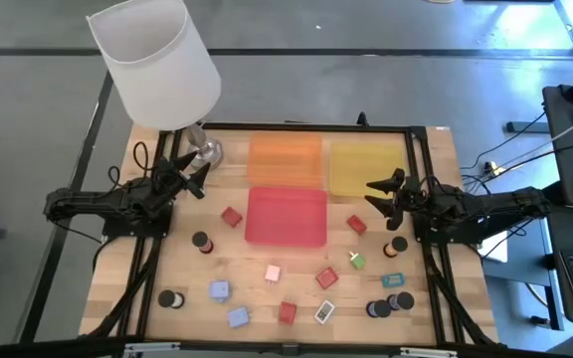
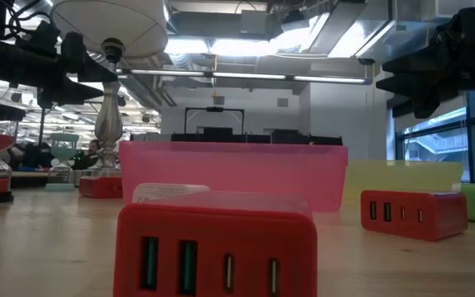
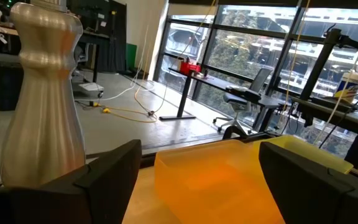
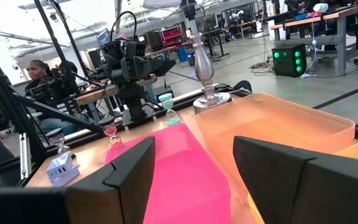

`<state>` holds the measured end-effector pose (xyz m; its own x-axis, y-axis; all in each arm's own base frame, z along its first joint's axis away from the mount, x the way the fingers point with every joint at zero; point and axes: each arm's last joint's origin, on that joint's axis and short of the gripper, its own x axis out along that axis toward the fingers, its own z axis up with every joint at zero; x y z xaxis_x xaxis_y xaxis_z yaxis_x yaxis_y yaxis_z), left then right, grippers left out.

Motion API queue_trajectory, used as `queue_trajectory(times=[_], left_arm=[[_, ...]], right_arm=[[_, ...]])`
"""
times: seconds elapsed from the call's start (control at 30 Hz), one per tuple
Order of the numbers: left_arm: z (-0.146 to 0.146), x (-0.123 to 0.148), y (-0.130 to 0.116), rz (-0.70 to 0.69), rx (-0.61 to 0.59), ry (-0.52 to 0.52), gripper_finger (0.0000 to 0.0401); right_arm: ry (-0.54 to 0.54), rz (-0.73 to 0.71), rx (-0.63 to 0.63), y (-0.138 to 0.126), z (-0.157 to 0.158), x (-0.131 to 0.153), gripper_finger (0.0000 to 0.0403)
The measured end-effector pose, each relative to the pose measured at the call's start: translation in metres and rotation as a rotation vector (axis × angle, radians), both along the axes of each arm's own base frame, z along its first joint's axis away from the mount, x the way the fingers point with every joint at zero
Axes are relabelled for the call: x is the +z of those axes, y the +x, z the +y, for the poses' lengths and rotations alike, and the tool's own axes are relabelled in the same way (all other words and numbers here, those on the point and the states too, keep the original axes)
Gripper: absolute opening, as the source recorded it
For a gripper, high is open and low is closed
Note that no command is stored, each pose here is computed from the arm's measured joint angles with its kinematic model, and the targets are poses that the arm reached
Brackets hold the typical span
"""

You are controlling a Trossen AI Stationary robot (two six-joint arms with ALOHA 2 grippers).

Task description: Pick & Place Office items

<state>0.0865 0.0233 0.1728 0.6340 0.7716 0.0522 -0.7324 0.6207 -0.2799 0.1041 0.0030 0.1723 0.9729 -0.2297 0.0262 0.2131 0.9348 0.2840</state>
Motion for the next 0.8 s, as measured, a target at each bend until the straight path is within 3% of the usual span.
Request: queue_trajectory(times=[0.5,0.8], left_arm=[[0.0,-0.0001,0.0,0.0,0.0,0.0,0.0322],[0.0,0.0,0.0,0.0,0.0,0.0,0.0322]], right_arm=[[0.022,-0.009,0.011,0.0001,0.0003,0.0003,0.022],[0.471,-0.131,0.029,0.0,0.0003,0.0023,0.022]])
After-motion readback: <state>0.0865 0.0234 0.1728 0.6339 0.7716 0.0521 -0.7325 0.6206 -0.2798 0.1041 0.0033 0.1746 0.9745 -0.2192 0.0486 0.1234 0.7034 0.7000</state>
